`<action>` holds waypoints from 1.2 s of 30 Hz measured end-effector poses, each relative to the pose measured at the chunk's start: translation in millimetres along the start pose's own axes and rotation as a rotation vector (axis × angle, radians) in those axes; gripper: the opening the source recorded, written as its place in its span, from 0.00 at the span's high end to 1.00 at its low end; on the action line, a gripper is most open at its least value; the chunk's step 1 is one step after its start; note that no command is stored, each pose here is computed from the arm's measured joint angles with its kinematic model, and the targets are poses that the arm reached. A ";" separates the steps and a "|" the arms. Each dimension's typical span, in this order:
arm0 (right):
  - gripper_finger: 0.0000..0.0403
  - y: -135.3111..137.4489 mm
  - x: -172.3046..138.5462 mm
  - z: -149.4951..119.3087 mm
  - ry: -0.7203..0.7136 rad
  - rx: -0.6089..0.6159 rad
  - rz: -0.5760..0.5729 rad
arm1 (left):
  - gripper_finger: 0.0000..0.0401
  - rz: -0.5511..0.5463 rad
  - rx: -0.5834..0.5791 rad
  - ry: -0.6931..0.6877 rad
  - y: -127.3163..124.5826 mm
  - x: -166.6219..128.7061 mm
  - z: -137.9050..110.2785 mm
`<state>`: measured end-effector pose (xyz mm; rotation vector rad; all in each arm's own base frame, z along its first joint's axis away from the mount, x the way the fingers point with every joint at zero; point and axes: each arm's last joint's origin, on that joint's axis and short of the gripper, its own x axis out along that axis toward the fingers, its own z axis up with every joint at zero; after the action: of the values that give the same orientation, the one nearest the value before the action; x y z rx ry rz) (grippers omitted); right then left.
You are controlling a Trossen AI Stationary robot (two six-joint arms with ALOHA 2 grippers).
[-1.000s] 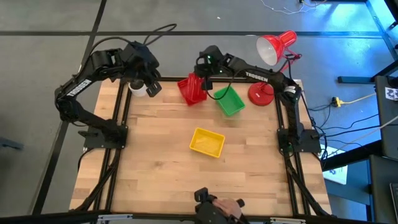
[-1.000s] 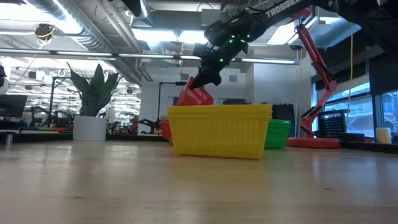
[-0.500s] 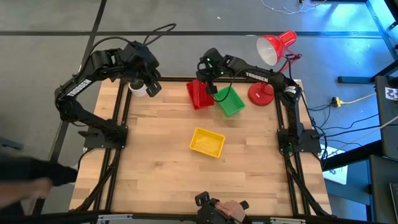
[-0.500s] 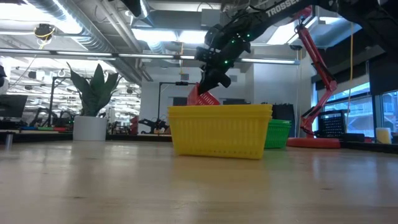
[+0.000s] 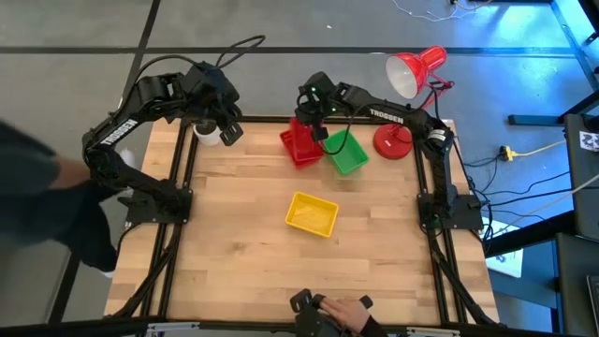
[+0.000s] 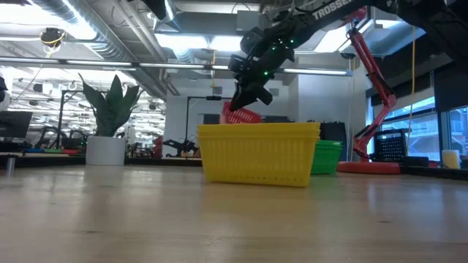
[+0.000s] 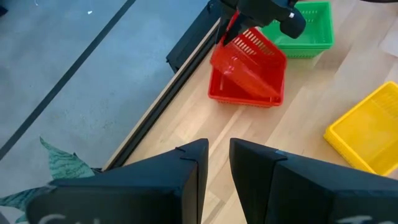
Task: Stack baskets by color
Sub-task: Stack the bottom red bin on the top red bin
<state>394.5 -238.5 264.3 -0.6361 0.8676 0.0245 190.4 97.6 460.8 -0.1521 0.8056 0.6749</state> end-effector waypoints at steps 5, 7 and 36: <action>0.85 3.6 0.8 4.8 -0.008 -0.048 0.011 | 0.86 0.000 0.000 0.000 0.0 0.0 0.0; 0.85 6.7 1.3 7.0 -0.008 -0.113 0.026 | 0.86 0.000 0.000 0.000 0.0 0.0 0.0; 1.00 -24.7 -137.2 57.4 -0.202 0.364 -0.115 | 0.86 0.042 -0.032 -0.038 29.5 70.5 0.9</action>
<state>351.1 -196.7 402.5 -0.3333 0.6185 -0.1674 208.1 156.1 415.0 -0.1516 0.7639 0.7289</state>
